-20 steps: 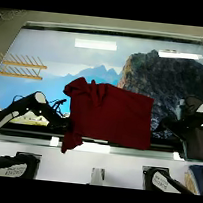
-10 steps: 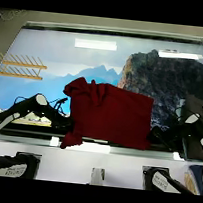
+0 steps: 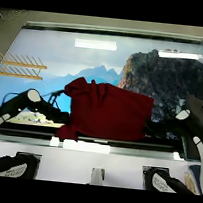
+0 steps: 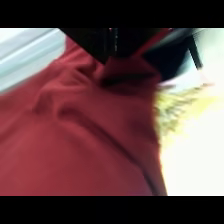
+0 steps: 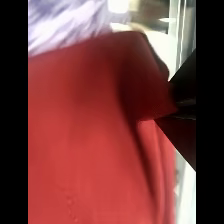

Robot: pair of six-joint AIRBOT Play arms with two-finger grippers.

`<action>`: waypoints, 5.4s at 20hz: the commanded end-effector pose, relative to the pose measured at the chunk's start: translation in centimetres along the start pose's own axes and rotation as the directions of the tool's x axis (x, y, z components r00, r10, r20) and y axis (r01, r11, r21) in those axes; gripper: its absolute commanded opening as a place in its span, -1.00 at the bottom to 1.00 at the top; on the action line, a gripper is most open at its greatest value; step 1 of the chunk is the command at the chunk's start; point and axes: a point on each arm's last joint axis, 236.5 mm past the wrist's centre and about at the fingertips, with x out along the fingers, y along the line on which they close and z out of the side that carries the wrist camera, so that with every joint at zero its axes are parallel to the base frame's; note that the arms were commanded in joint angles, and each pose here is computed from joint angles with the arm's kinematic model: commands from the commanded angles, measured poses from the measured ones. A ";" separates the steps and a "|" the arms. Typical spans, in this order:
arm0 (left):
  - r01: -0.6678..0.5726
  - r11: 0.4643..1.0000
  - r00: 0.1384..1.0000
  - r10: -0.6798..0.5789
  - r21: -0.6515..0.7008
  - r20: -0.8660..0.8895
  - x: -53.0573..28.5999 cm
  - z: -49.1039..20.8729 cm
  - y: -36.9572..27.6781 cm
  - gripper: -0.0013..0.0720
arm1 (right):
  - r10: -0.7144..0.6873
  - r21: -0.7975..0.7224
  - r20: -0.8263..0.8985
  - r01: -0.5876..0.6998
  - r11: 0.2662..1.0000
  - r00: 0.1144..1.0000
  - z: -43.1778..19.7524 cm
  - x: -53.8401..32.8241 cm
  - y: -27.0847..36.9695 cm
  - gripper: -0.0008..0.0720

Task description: Fold the shirts.

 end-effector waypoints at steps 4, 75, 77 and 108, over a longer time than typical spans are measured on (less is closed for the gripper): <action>-0.267 0.959 0.725 0.137 0.093 0.675 -28.2 10.1 -6.0 -0.88 | 0.269 -0.397 0.673 0.029 0.917 0.689 8.5 -27.0 15.4 -0.90; 0.039 0.965 0.992 -0.006 -0.260 0.129 1.4 9.9 5.2 -0.87 | -0.332 -0.050 -0.073 0.329 0.943 0.940 0.7 -1.7 -7.0 0.55; 0.043 0.972 0.993 -0.015 -0.232 0.120 0.9 9.5 4.5 -0.87 | -0.309 -0.033 -0.096 0.307 0.951 0.946 -0.4 -0.5 -7.0 0.55; -0.340 0.920 -0.250 -0.286 0.192 0.925 -62.8 -8.5 -24.1 -0.88 | 0.388 -0.266 0.898 0.447 0.854 -0.207 -11.4 -59.2 20.3 -0.90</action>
